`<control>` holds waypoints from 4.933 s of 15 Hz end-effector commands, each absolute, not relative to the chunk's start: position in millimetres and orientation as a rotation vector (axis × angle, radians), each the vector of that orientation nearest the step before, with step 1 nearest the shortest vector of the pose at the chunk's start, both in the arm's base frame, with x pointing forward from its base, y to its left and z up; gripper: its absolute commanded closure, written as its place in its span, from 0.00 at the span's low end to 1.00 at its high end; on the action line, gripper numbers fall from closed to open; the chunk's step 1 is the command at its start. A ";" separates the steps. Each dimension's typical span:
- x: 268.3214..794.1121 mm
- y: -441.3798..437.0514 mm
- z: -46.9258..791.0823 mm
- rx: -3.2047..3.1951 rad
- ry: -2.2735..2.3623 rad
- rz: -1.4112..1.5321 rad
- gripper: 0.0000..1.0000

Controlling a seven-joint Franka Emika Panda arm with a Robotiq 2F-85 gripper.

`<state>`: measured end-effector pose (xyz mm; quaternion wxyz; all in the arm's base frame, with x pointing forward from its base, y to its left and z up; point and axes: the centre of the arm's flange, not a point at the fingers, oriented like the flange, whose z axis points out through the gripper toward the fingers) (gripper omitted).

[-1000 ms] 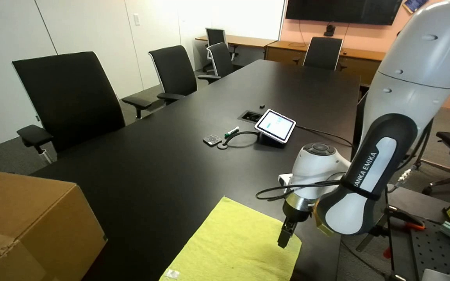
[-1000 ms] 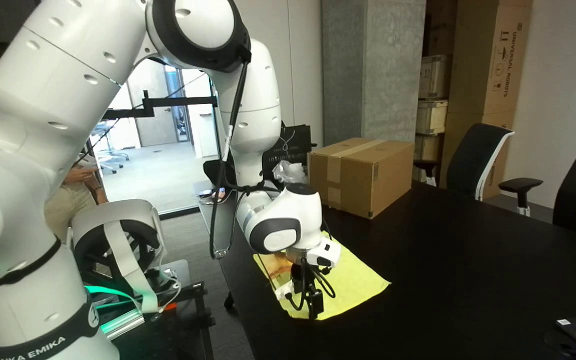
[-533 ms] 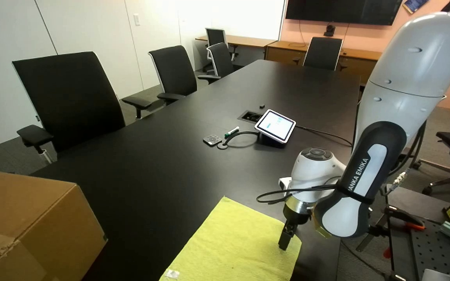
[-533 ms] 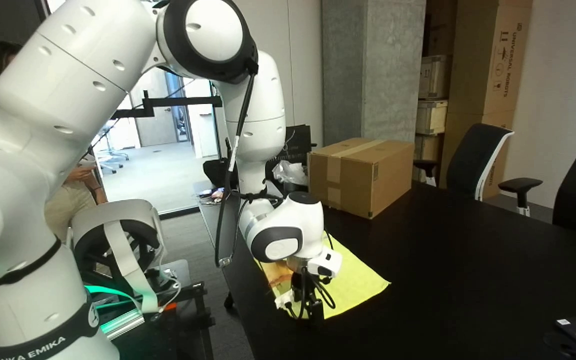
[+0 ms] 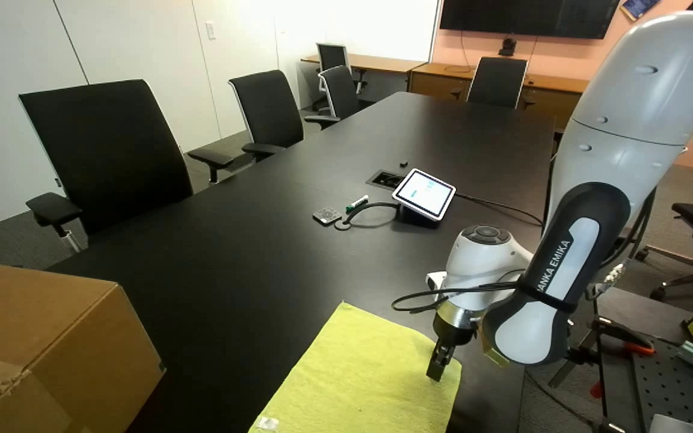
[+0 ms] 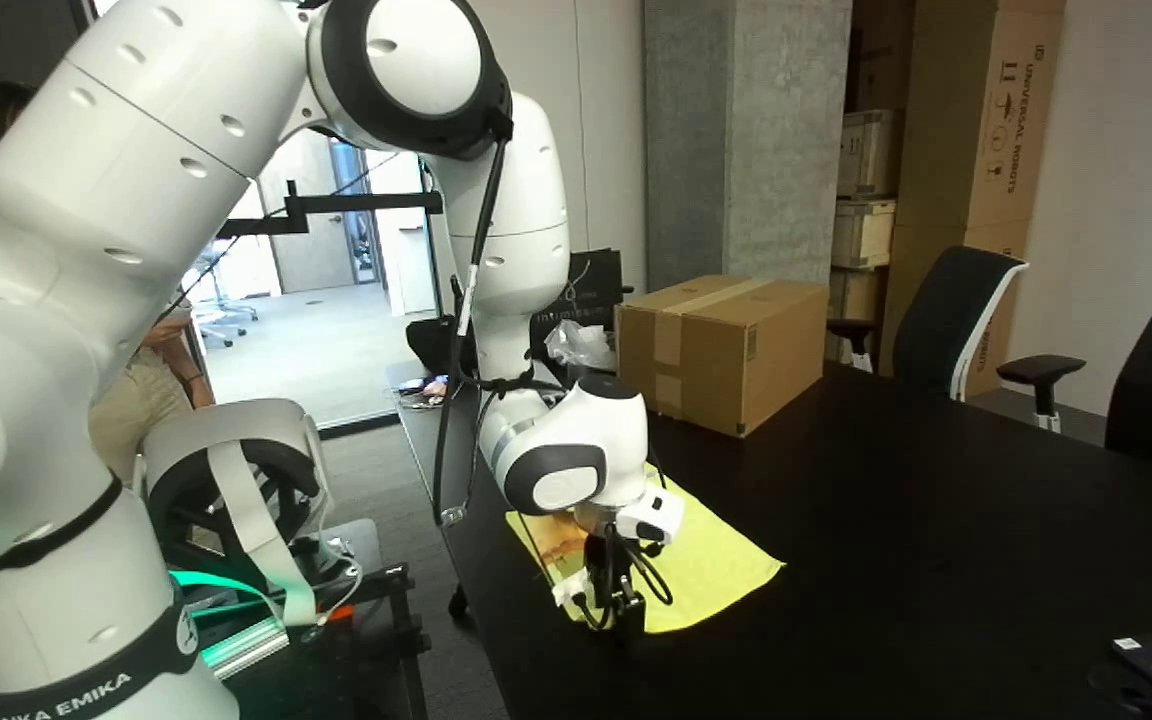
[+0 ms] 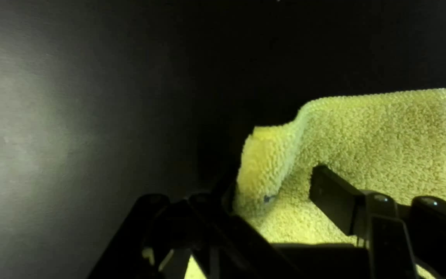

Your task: Fold the towel in half

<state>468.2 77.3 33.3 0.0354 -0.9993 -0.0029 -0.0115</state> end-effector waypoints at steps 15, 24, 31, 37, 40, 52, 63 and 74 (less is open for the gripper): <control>503.6 63.8 87.6 -2.946 0.005 -0.041 0.98; 588.0 85.4 101.2 -2.900 0.096 -0.170 0.99; 640.1 105.0 119.4 -2.912 0.110 -0.280 0.98; 676.0 102.0 107.9 -3.016 0.172 -0.329 0.93; 686.2 102.7 109.4 -3.023 0.211 -0.346 0.88; 698.6 152.6 125.4 -2.931 0.195 -0.542 0.56; 579.7 180.5 123.7 -2.960 -0.124 -0.161 0.00; 479.6 187.9 94.6 -2.966 -0.874 0.095 0.00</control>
